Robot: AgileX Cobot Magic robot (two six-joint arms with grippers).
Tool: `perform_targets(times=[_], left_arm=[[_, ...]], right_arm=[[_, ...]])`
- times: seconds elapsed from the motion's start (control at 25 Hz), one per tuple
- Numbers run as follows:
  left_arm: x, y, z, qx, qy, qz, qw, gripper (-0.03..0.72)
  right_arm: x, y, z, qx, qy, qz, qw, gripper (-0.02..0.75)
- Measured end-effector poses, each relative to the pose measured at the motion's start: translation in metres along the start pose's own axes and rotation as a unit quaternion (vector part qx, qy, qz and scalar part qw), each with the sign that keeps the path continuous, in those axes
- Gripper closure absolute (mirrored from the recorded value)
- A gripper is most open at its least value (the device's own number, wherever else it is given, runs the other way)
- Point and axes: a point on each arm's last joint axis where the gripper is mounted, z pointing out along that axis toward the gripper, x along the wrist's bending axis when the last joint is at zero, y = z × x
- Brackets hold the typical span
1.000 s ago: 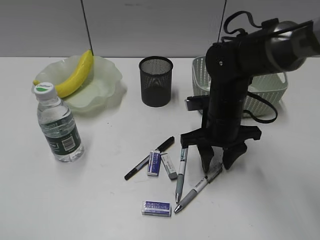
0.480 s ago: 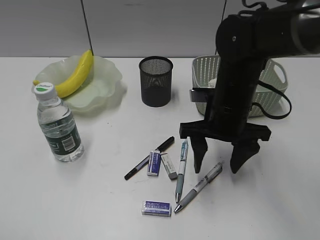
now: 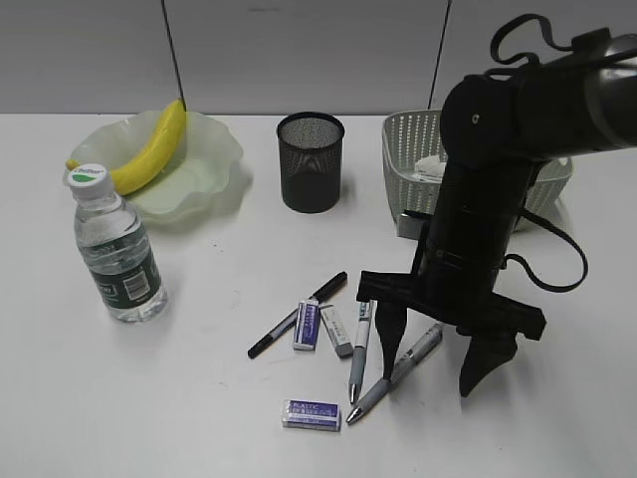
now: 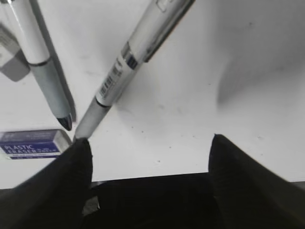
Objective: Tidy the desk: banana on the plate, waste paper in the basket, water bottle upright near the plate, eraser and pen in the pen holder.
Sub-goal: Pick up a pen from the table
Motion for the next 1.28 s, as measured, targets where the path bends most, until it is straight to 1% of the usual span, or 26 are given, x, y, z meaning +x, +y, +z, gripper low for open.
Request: perform_targets(times=[0.16, 0.28, 0.48, 0.68, 0.84, 1.08, 1.28], left_arm=[[0.0, 0.0, 0.0, 0.0, 0.0, 0.0, 1.0, 0.213], [0.0, 0.0, 0.0, 0.0, 0.0, 0.0, 1.0, 0.213], [0.0, 0.0, 0.0, 0.0, -0.003, 0.002, 1.0, 0.213], [0.0, 0.0, 0.0, 0.0, -0.003, 0.002, 1.0, 0.215], [0.0, 0.0, 0.0, 0.0, -0.003, 0.002, 1.0, 0.216], [0.0, 0.0, 0.0, 0.0, -0.003, 0.002, 1.0, 0.218], [0.0, 0.0, 0.0, 0.0, -0.003, 0.002, 1.0, 0.219]], right_arm=[[0.002, 0.0, -0.01, -0.04, 0.031, 0.04, 0.998, 0.146], [0.003, 0.004, -0.013, -0.07, 0.043, 0.068, 0.994, 0.146], [0.0, 0.01, -0.006, -0.083, 0.025, 0.098, 0.991, 0.146], [0.0, 0.016, 0.0, -0.101, 0.028, 0.11, 0.988, 0.152], [0.0, 0.02, 0.005, -0.108, 0.031, 0.114, 0.987, 0.186], [0.0, 0.025, 0.018, -0.102, 0.023, 0.119, 0.987, 0.203], [-0.001, 0.025, 0.023, -0.094, 0.019, 0.125, 0.988, 0.256]])
